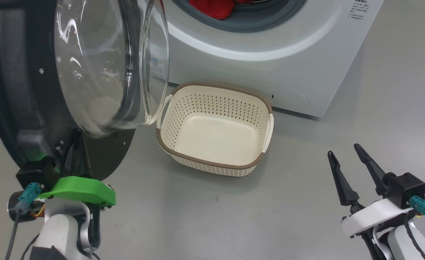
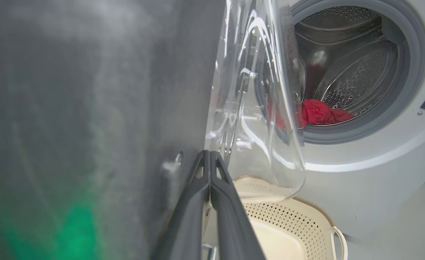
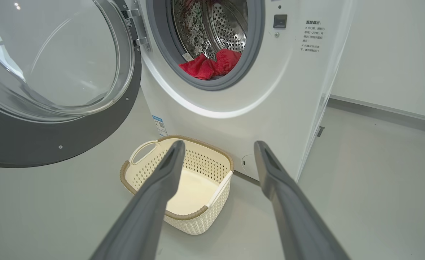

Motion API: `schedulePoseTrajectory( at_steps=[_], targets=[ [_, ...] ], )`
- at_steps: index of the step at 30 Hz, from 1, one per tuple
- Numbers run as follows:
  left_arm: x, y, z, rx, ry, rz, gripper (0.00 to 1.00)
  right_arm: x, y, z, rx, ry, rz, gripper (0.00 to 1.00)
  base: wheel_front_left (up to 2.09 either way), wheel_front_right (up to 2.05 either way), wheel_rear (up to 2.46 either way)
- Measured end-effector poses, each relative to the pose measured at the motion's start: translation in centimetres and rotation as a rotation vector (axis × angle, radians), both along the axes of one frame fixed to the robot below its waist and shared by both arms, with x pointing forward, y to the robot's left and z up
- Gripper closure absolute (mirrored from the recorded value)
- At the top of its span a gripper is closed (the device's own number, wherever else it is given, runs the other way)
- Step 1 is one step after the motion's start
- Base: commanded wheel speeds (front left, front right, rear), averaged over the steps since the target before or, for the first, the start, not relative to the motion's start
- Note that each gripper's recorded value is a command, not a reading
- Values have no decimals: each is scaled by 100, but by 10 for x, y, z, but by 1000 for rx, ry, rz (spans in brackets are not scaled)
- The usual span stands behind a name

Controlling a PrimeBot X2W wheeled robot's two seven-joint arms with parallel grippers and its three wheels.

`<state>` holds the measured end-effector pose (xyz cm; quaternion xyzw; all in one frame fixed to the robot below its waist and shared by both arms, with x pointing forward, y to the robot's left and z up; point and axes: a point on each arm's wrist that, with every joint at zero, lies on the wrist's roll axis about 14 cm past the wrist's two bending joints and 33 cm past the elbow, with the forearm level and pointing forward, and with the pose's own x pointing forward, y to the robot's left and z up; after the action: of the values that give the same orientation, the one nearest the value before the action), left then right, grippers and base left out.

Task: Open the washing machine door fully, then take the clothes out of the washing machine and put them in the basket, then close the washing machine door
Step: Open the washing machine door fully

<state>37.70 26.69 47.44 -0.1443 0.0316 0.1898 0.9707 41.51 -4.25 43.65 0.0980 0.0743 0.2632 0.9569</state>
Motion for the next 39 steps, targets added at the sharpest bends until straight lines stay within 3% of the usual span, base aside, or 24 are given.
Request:
schedulePoseTrajectory(
  at_steps=[17, 39],
  targets=[
    [-17, 80, -11, 29, 28, 248, 100, 17, 9, -25, -31, 47, 62, 0, 0, 0, 0],
    [-1, 142, -16, 93, 52, 381, 100, 32, -12, -63, -86, 115, 59, 0, 0, 0, 0]
  ],
)
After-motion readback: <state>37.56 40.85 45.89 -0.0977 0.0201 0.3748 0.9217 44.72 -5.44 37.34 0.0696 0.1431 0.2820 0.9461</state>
